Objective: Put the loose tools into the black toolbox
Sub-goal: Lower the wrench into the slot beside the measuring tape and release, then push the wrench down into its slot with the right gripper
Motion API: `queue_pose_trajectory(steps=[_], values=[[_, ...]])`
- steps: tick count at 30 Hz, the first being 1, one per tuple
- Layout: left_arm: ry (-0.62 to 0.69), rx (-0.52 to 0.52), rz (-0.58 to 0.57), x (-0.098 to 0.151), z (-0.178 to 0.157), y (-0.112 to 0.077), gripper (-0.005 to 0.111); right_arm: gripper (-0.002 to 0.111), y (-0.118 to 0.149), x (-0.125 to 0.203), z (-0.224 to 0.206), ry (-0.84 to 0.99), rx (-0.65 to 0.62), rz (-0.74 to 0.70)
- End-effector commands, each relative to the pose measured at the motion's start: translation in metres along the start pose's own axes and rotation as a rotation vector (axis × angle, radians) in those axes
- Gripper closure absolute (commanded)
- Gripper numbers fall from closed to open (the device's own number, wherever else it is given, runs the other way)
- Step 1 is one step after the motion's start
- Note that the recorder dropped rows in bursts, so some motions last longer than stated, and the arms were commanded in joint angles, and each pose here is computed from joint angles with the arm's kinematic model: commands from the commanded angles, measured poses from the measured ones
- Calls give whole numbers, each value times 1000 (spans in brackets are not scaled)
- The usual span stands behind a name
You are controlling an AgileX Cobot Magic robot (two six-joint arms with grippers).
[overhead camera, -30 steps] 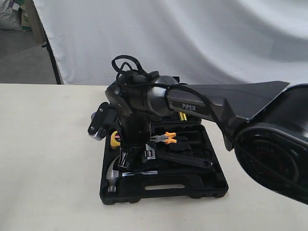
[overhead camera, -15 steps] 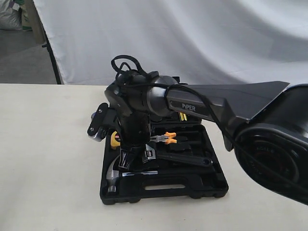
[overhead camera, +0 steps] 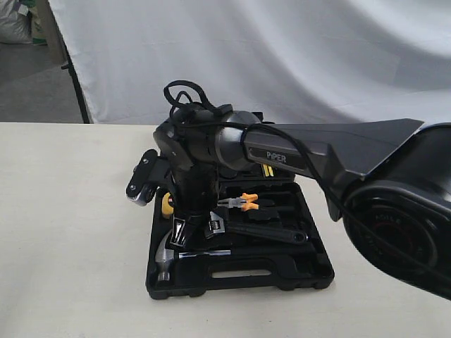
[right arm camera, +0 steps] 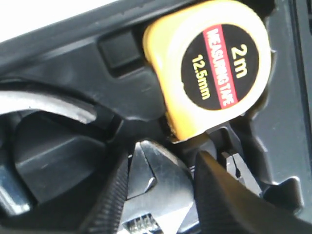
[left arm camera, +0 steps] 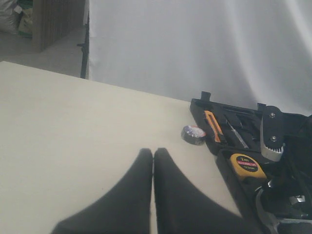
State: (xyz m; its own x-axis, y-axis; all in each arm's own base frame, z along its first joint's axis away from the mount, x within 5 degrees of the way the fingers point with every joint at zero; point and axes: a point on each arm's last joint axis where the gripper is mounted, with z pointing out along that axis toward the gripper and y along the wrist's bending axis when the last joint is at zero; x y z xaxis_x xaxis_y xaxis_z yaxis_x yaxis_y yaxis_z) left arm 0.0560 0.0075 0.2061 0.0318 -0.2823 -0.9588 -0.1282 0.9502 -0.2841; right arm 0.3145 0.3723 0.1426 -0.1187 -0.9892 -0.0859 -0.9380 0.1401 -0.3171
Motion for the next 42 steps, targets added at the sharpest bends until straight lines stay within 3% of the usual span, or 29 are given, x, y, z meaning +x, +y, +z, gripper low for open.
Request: queue_pose_trajectory(steps=[1, 4, 8, 12, 17, 21, 27, 36, 42], values=[[-20, -21, 0, -2, 0, 1, 106, 91, 0, -2, 1, -13, -2, 21], [-20, -21, 0, -2, 0, 1, 106, 68, 0, -2, 1, -20, 0, 73], [-20, -21, 0, -2, 0, 1, 106, 49, 0, 0, 0, 2, -10, 190], [-20, -21, 0, -2, 0, 1, 106, 47, -6, 2, -9, 21, 39, 178], [-20, -21, 0, -2, 0, 1, 106, 47, -23, 3, -53, -12, 104, 246], [-20, -21, 0, -2, 0, 1, 106, 59, -32, 11, -96, -32, 126, 283], [-20, -21, 0, -2, 0, 1, 106, 107, -42, 36, -122, -2, 83, 357], [-20, -21, 0, -2, 0, 1, 106, 109, -21, 80, -57, 123, -97, 306], [-20, -21, 0, -2, 0, 1, 106, 109, -6, 88, -40, 132, -156, 243]])
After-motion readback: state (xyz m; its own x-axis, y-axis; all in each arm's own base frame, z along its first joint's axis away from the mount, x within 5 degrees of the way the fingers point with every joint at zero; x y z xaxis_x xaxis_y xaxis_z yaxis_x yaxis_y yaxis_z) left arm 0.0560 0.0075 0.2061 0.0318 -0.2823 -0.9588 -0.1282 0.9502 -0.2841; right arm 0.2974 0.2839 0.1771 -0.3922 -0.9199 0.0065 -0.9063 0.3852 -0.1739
